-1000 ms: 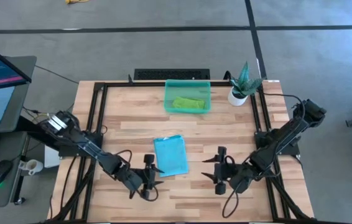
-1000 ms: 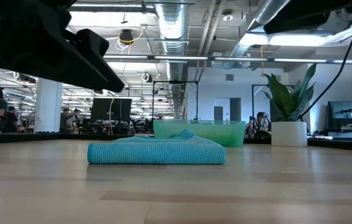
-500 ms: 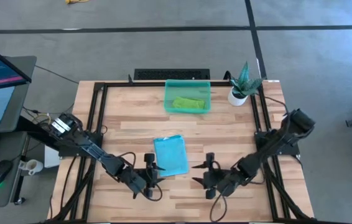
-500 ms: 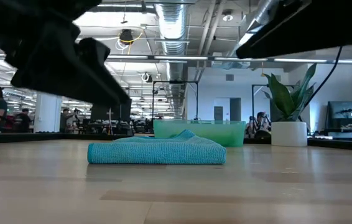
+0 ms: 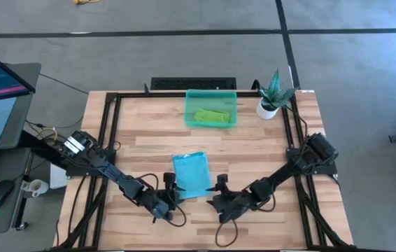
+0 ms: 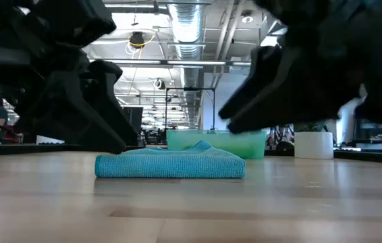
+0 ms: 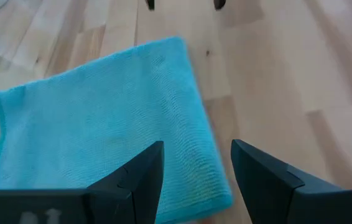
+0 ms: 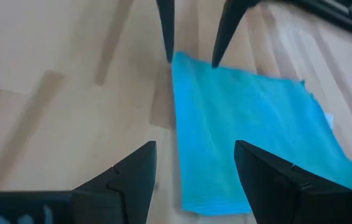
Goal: Roll microfiber towels into tight, uniform cylinder then place into a basket
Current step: Roll the blue microfiber cloth
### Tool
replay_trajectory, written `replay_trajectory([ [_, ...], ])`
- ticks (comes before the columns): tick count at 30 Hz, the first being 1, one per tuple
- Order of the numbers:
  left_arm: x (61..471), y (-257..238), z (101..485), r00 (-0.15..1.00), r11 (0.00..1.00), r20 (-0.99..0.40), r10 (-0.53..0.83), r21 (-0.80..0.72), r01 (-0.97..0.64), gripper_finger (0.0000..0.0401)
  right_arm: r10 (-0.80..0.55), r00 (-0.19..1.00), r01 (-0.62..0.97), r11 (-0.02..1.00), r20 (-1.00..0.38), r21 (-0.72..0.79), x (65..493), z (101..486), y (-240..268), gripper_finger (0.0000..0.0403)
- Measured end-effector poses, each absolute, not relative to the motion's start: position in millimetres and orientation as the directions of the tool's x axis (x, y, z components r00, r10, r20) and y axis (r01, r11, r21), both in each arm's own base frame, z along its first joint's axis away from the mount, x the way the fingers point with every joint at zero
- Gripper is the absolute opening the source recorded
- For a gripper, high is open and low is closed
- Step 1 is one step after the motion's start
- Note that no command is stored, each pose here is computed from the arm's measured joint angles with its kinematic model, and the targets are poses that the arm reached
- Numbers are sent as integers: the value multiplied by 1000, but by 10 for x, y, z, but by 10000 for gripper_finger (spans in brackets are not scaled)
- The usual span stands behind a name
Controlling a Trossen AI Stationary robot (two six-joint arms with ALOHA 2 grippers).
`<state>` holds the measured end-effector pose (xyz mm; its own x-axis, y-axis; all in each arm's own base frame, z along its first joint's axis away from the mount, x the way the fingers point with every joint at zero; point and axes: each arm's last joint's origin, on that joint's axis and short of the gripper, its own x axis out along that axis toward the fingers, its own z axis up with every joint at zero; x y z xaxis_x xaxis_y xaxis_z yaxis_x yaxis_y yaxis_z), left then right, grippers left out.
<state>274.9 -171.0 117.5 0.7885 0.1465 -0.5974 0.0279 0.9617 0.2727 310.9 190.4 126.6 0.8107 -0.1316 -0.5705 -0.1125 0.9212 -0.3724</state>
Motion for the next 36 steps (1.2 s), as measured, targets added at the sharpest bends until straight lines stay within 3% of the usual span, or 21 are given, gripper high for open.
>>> replay_trajectory([
  [7, 2741, -1618, 1109, 739, 974, -661, 129, 223, 29, 180, -127, 769, -134, 926, -627, -352, 3185, 1053, 1805, 240],
  [16, 2717, -1528, 1043, 717, 987, -687, 118, 162, -7, 180, -170, 720, -25, 962, -673, -270, 3262, 980, 1586, 240],
  [28, 2721, -1521, 1049, 717, 983, -683, 139, 183, -17, 180, -62, 674, -9, 996, -736, -92, 3330, 978, 1438, 238],
  [36, 2812, -1634, 1184, 726, 976, -673, 137, 216, 17, 180, -38, 662, -7, 998, -749, -56, 3337, 972, 1415, 191],
])
